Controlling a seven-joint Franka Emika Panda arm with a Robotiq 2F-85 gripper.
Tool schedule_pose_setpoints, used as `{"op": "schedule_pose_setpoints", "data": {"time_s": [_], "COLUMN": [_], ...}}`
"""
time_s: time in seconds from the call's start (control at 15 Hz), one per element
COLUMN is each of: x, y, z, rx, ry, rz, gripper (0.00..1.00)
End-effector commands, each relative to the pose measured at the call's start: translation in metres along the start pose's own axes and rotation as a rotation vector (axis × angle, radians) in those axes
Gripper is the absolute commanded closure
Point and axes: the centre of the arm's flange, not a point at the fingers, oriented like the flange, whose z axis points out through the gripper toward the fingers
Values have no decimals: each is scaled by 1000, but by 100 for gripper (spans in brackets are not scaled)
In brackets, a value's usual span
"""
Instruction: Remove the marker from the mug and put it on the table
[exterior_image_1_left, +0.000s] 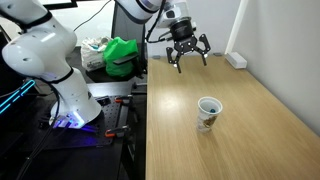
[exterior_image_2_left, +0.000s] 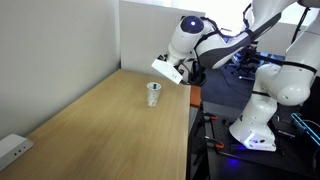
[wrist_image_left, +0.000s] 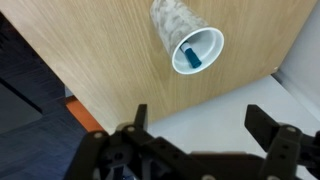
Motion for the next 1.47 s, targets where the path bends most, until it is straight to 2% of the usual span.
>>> {"op": "schedule_pose_setpoints", "data": {"time_s": [0.0,0.2,0.47,0.6,0.67,0.87,1.2,1.4], "x": [5,12,15,14,13,11,6,5], "y": [-11,-15,-18,-20,-22,-27,-38,-46], "z": [4,10,21,28,31,40,55,61], "rx": [-57,-84,-81,-80,-65,-68,-70,-100], "ry": [-19,-7,12,-9,-30,-69,-44,-36], "rz": [5,16,2,-24,-50,-78,-78,-83], "gripper": [7,10,1,3,0,0,0,0]}}
